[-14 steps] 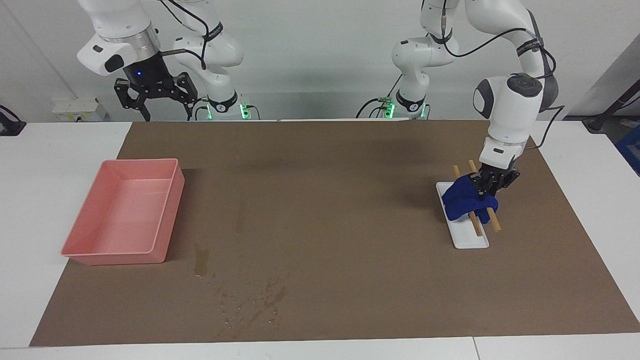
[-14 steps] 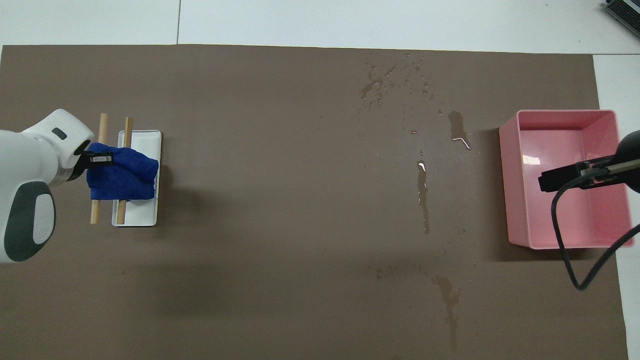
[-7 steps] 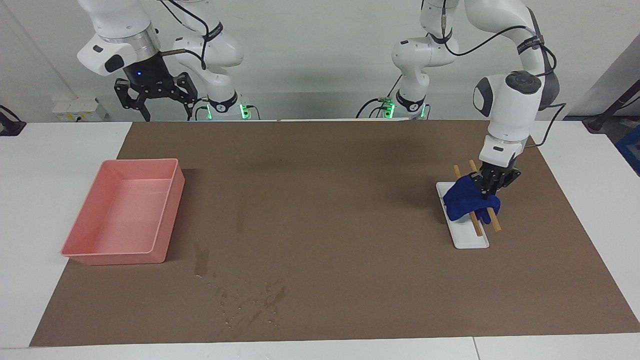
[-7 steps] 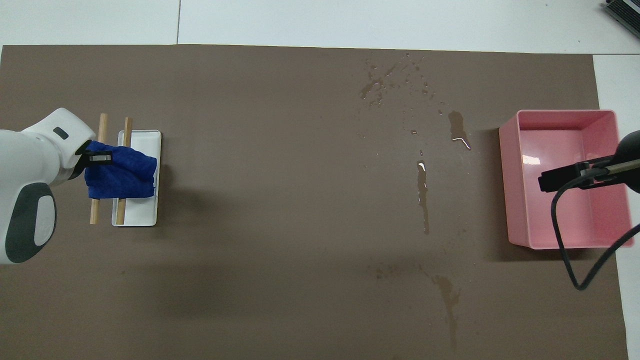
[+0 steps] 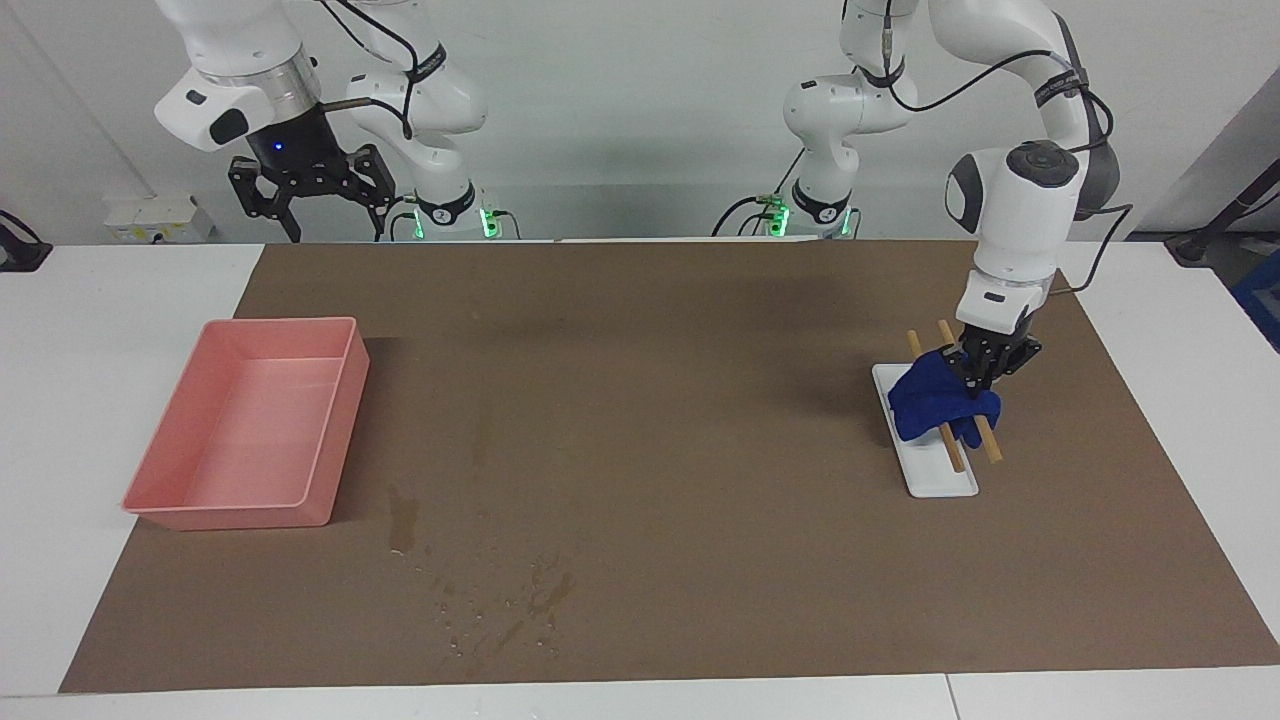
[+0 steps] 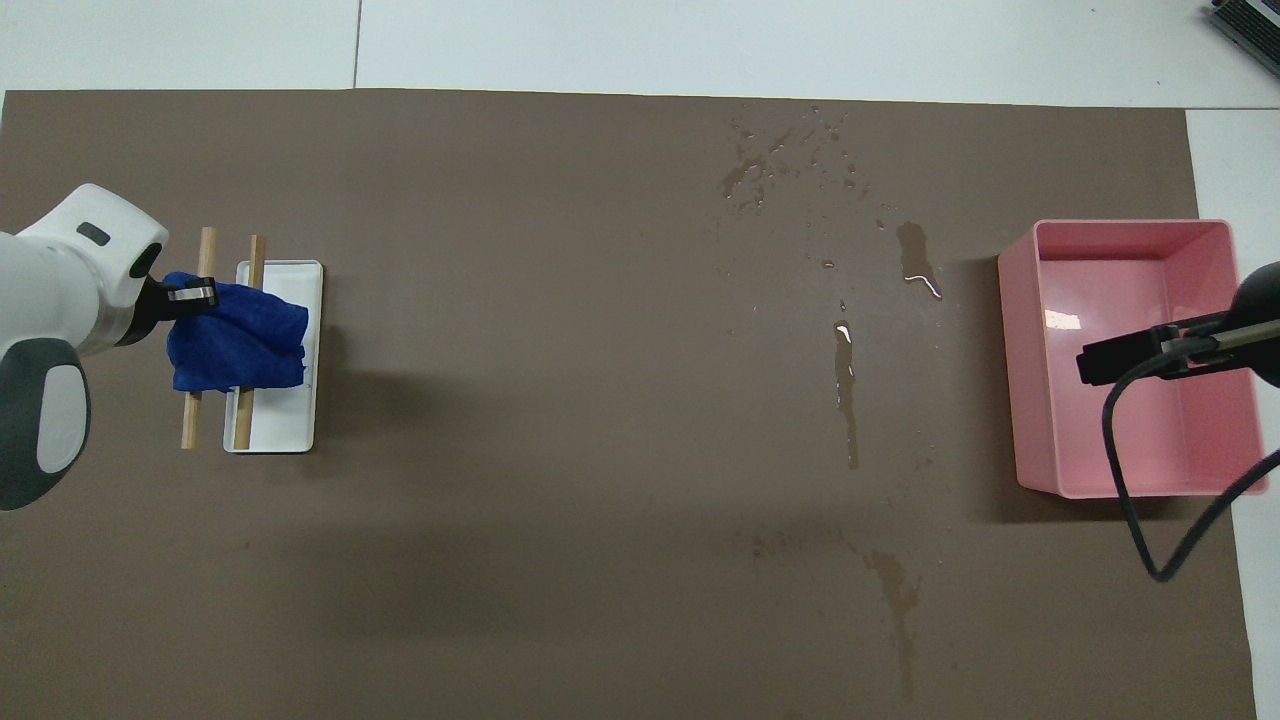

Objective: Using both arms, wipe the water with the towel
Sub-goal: 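Lift the towel with the left gripper while the right gripper approaches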

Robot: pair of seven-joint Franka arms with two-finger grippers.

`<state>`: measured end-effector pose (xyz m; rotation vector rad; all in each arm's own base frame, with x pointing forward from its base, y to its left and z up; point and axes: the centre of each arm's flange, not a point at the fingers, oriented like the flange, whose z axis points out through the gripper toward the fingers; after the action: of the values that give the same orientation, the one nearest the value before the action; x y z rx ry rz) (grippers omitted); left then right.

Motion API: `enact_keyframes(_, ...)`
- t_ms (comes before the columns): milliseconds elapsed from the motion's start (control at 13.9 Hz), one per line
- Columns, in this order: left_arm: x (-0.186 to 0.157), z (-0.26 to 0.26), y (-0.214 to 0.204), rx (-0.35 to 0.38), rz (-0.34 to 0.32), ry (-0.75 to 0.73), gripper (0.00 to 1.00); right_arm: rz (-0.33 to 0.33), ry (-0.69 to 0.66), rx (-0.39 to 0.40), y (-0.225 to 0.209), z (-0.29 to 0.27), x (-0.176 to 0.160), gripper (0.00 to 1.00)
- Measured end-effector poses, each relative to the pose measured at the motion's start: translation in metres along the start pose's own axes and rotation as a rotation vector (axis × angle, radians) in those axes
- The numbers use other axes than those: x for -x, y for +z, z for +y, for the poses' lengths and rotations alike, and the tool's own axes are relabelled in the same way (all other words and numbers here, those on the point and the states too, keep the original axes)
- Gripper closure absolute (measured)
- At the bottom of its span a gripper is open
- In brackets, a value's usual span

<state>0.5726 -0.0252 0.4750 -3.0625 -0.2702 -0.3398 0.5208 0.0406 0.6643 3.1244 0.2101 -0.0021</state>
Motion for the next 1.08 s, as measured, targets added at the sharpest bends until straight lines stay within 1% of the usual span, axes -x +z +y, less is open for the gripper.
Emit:
enact_keyframes(144,-0.005,0.023,-0.034,0.12,-0.053,-0.132,0.9,0.0,0.0,0.0,0.0,0.0,0.0,0.0)
enact_keyframes(359,-0.001,0.054,-0.076,0.27,-0.15,-0.362,0.9,-0.001,0.0,0.0,0.0,0.0,0.0,0.0)
enact_keyframes(503,0.009,0.088,-0.093,0.348,-0.233,-0.56,0.9,-0.004,0.0,0.0,0.001,0.0,0.0,0.0)
enact_keyframes(647,0.026,0.13,-0.103,0.397,-0.348,-0.763,0.9,-0.013,0.006,-0.01,0.004,-0.001,0.001,0.0)
enact_keyframes(791,0.042,0.165,-0.111,0.433,-0.463,-0.916,0.9,-0.024,0.072,-0.084,0.01,-0.004,0.004,0.0)
enact_keyframes(862,0.048,0.177,-0.116,0.452,-0.506,-0.974,0.9,-0.031,0.128,-0.118,0.012,-0.005,0.006,0.0)
enact_keyframes(1006,0.057,0.2,-0.124,0.482,-0.572,-1.08,0.9,-0.025,0.238,-0.198,0.017,-0.011,0.007,0.0)
enact_keyframes(1078,0.062,0.213,-0.129,0.495,-0.588,-1.129,0.9,-0.013,0.293,-0.248,0.021,-0.016,0.006,0.0)
